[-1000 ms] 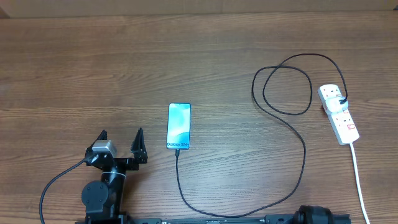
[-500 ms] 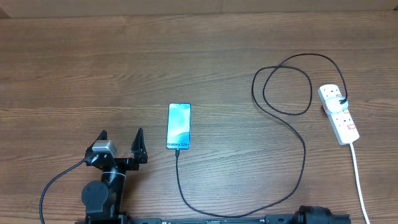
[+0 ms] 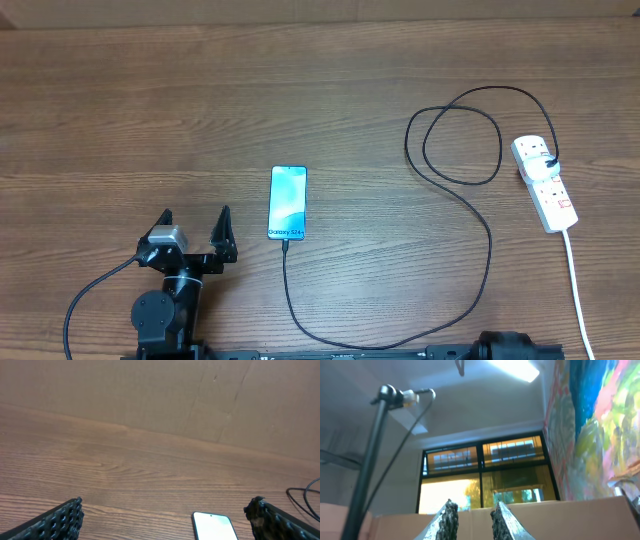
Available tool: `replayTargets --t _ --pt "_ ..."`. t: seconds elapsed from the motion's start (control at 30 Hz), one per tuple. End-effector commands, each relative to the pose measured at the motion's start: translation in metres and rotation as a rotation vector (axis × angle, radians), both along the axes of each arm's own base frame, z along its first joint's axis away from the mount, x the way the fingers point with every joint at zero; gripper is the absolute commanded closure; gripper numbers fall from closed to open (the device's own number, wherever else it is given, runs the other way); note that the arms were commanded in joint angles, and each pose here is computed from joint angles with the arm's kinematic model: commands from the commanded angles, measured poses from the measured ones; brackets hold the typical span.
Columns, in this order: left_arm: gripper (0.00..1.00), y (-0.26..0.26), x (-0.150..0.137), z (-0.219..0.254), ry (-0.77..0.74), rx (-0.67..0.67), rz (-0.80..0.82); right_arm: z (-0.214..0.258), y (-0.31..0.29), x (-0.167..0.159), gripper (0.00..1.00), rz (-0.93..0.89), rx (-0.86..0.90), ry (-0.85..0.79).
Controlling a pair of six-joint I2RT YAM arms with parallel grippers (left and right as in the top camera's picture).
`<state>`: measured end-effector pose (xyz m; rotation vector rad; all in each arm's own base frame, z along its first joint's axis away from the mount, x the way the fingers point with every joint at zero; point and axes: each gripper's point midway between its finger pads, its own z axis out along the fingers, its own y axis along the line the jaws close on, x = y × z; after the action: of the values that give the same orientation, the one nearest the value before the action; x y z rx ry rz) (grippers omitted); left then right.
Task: Plug charger to phone and switch on socket
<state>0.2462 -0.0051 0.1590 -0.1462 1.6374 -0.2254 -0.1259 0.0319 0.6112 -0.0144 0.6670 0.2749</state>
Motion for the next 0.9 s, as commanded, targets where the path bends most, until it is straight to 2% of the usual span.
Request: replayTargets --t 0.0,0.13,0.3,0.37,0.4,0.43,0.47,0.5,0.53,0.63,0.87 --pt "0.00 -0.001 0.000 0.000 -0.006 0.026 -0.004 -0.012 -0.007 -0.033 0.76 -0.021 0.030 -0.073" --pt "0.00 -0.001 0.000 0.000 -0.006 0.026 -0.004 -0.022 -0.016 -0.056 0.75 -0.046 0.074 -0.128" --pt "0.01 -0.001 0.000 0.000 -0.005 0.026 -0.004 -0.037 -0.018 -0.084 0.66 -0.054 0.088 -0.192" --pt "0.00 -0.001 0.000 0.000 -0.004 0.026 -0.004 -0.036 -0.018 -0.090 0.56 -0.053 0.088 -0.205" --pt "0.00 -0.001 0.000 0.000 -0.004 0.026 -0.004 -0.036 -0.018 -0.091 0.55 -0.053 0.088 -0.206" --pt "0.00 -0.001 0.000 0.000 -0.004 0.026 -0.004 -0.036 -0.018 -0.092 0.46 -0.053 0.088 -0.209" --pt "0.00 -0.001 0.000 0.000 -0.004 0.026 -0.004 -0.036 -0.018 -0.092 0.32 -0.053 0.088 -0.208" --pt "0.00 -0.001 0.000 0.000 -0.004 0.026 -0.004 -0.036 -0.018 -0.092 0.07 -0.053 0.088 -0.211" --pt "0.00 -0.001 0.000 -0.001 -0.004 0.026 -0.004 -0.035 -0.018 -0.093 0.00 -0.053 0.088 -0.216" --pt "0.00 -0.001 0.000 -0.001 -0.004 0.026 -0.004 -0.034 -0.022 -0.095 0.00 -0.066 0.111 -0.225" --pt "0.00 -0.001 0.000 -0.001 -0.004 0.026 -0.004 -0.081 -0.033 -0.023 0.00 -0.103 0.149 0.120"
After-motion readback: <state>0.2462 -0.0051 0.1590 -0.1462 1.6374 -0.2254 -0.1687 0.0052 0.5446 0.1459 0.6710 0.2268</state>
